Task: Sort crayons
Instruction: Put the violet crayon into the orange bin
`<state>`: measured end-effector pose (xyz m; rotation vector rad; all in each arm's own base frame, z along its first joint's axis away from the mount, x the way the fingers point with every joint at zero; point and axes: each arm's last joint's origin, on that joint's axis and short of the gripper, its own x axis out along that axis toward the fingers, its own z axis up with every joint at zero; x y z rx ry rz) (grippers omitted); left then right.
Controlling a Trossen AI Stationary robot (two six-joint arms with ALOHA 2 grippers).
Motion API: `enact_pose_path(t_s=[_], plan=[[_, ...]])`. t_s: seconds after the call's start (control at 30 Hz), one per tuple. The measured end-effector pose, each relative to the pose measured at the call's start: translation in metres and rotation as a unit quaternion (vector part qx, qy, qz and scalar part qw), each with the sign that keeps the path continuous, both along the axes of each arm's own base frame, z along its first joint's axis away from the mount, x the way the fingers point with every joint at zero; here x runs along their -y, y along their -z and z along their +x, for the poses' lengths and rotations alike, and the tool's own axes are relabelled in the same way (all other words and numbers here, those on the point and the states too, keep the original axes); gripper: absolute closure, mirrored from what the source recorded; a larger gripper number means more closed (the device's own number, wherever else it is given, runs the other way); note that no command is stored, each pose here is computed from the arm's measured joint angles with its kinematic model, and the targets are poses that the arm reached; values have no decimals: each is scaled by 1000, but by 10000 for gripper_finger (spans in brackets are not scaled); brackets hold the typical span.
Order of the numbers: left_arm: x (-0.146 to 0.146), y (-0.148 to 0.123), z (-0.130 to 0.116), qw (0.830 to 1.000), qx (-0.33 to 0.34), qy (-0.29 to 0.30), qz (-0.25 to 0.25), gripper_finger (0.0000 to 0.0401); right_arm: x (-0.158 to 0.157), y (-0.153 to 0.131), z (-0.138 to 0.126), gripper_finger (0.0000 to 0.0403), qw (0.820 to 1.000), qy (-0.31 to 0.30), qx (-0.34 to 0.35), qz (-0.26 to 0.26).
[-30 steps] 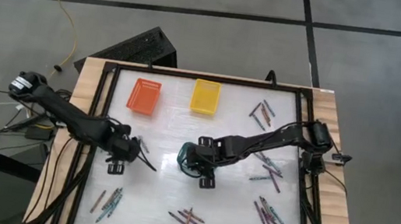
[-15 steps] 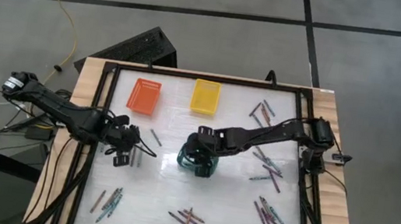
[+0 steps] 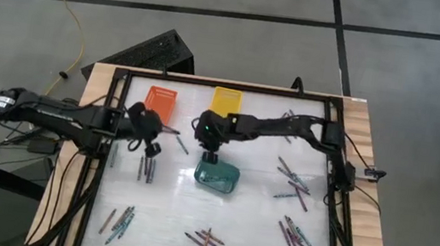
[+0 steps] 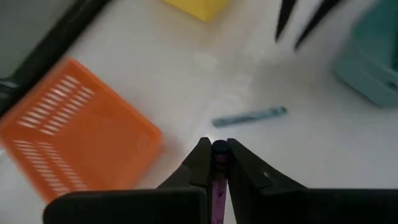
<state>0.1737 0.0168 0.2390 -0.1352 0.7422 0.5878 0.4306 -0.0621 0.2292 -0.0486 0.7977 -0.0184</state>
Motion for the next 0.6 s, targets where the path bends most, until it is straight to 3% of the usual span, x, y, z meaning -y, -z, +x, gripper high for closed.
enact_pose_path(t_s=[0.23,0.37,0.5,0.6], plan=[[-33,-15,-2,997,15,-71,35,389,18,14,33,321,999,-18,-28,-15],[-51,-13,-4,993,7,-108,41,388,26,27,50,321,998,-30,-57,1],[-66,-8,-4,992,-9,-120,28,388,28,38,63,321,995,-51,-78,29],[-73,-4,-3,992,-22,-124,26,387,20,35,69,321,995,-62,-78,18]])
